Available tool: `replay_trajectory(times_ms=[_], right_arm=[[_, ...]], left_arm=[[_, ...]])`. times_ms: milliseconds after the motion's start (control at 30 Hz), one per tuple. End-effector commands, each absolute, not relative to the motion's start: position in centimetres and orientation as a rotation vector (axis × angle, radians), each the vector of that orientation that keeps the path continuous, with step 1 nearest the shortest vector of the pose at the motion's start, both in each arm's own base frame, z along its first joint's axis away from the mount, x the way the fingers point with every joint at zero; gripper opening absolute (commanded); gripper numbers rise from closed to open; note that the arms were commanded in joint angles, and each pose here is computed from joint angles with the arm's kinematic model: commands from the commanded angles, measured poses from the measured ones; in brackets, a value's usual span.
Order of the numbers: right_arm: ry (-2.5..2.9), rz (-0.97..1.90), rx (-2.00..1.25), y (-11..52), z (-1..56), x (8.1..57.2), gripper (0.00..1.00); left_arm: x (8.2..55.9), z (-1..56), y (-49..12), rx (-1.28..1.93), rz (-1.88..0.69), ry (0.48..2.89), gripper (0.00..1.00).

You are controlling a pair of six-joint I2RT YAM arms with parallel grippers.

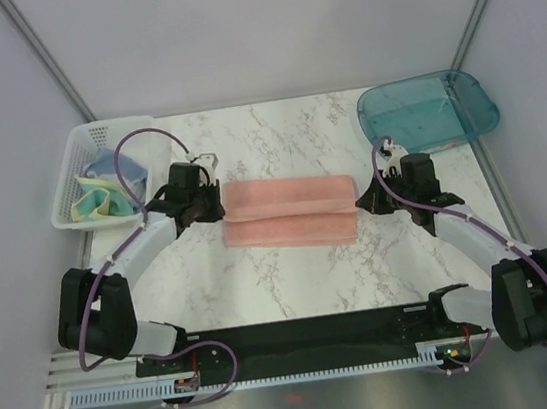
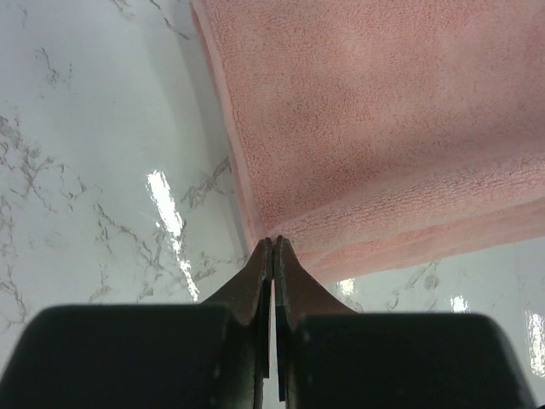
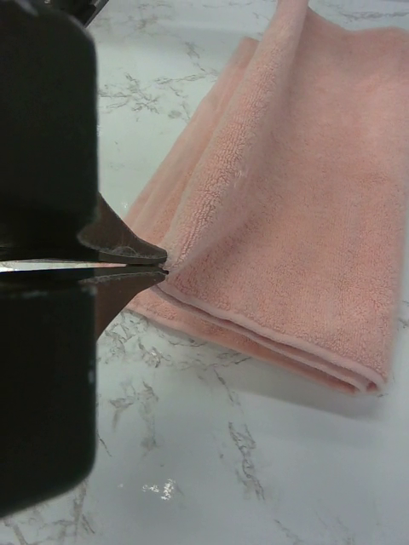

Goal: Fold and stack the towels
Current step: Fold the towel

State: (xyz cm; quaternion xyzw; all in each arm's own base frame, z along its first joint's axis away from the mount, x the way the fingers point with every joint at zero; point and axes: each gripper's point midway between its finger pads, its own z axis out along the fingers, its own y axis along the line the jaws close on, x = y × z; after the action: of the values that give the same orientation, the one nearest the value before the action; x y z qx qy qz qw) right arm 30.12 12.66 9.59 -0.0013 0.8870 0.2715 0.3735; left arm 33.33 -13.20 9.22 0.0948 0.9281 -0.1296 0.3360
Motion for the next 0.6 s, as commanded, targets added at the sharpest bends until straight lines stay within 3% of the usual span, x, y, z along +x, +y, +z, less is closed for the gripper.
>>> replay_trajectory(times_ms=[0,167,200,233,300,400,567], right_arm=[[2.289,0.667,0.079,12.1,9.2,29.8,0.00],[2.327,0.688,0.098,13.5,7.8,27.8,0.01],[2.352,0.698,0.106,13.7,7.0,27.0,0.05],[2.357,0.710,0.105,14.0,6.8,26.7,0.14],[2.381,0.694,0.082,14.2,6.3,25.7,0.20],[2.415,0.498,0.164,11.4,6.6,25.5,0.36],[2.427,0.465,0.255,10.8,8.7,25.2,0.49]], left_arm=[[32.8,9.9,-11.8,0.163,-0.263,2.416,0.02],[31.8,8.6,-11.5,0.179,-0.198,2.470,0.02],[31.4,8.3,-11.4,0.178,-0.189,2.489,0.09],[31.2,8.2,-11.4,0.178,-0.181,2.499,0.16],[30.6,8.0,-10.9,0.162,-0.148,2.531,0.35],[30.6,9.3,-10.2,0.148,-0.104,2.519,0.49],[30.8,12.4,-10.4,0.145,-0.127,2.471,0.54]])
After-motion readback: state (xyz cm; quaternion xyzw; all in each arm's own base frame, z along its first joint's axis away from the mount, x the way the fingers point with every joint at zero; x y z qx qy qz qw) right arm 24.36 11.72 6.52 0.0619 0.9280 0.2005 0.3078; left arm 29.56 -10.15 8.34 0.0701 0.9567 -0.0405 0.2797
